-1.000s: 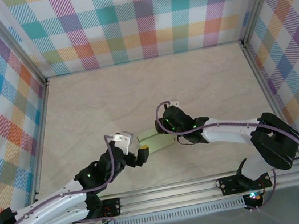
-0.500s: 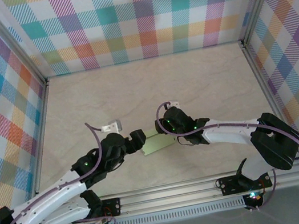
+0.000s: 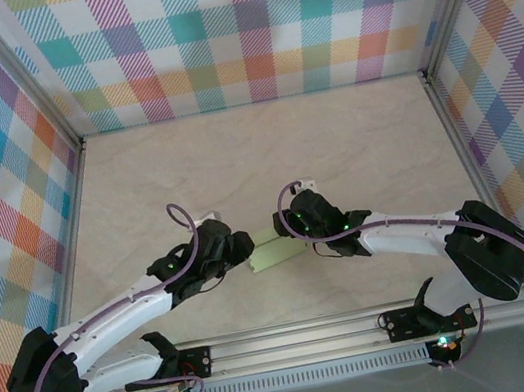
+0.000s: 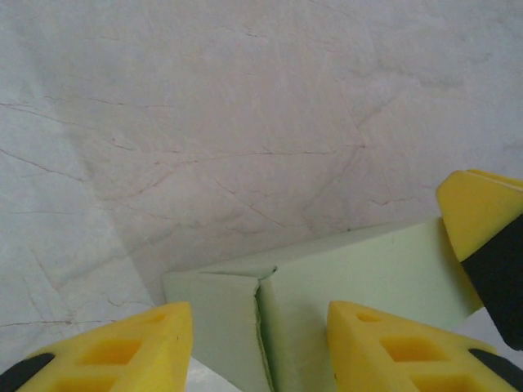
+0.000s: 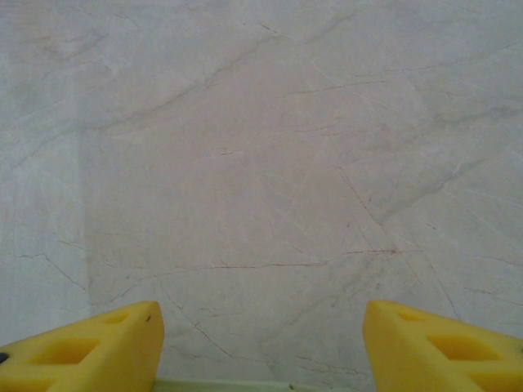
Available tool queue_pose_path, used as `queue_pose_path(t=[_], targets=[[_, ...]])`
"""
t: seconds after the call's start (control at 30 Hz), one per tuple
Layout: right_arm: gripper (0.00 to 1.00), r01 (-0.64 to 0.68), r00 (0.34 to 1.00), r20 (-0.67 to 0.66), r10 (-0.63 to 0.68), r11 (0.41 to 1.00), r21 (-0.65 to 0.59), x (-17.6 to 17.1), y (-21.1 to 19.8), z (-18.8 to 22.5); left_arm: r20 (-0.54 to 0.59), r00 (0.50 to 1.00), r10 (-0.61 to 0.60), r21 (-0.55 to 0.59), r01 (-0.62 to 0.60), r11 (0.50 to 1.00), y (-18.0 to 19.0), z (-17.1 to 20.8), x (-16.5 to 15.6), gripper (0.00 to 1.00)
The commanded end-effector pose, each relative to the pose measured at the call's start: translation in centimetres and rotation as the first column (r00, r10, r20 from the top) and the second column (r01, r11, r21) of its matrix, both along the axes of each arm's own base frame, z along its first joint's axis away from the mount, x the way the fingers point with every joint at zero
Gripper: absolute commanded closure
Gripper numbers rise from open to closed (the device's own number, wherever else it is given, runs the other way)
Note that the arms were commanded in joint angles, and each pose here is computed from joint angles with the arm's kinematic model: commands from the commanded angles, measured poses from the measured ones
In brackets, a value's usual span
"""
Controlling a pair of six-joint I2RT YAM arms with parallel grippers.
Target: Fold the paper box
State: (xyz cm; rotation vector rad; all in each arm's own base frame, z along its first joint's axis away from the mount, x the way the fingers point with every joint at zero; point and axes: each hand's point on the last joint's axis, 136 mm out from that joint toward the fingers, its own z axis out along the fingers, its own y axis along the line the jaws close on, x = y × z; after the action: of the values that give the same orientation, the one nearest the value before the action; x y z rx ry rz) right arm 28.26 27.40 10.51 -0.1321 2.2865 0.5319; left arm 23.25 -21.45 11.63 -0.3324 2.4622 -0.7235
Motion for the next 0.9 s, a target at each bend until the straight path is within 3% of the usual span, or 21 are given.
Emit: queue_pose_path(t=[0.0, 0.27, 0.77, 0.87], targets=[[0.35, -0.056, 0.995, -0.086, 0.046, 0.993, -0.107, -1.8, -0.9, -3.1, -0.018, 1.000, -0.023, -0.039, 0.023, 0.999, -0.4, 0.0, -0.5, 0.54], [0.35, -0.057, 0.995, -0.083, 0.049, 0.994, -0.094, -1.7, -0.6, -2.4, -0.075, 0.997, -0.033, 0.004, 0.033, 0.999, 0.6, -3.0, -1.8, 0.70], [0.30, -0.067, 0.997, -0.031, 0.066, 0.997, -0.027, -2.1, -1.0, 4.0, -0.124, 0.992, 0.009, 0.067, -0.001, 0.998, 2.8, -5.9, -3.2, 0.76], [0.36, -0.071, 0.996, -0.063, 0.069, 0.997, -0.019, -2.8, -1.7, 3.6, -0.124, 0.992, 0.010, 0.065, -0.002, 0.998, 2.7, -6.0, -3.2, 0.77]])
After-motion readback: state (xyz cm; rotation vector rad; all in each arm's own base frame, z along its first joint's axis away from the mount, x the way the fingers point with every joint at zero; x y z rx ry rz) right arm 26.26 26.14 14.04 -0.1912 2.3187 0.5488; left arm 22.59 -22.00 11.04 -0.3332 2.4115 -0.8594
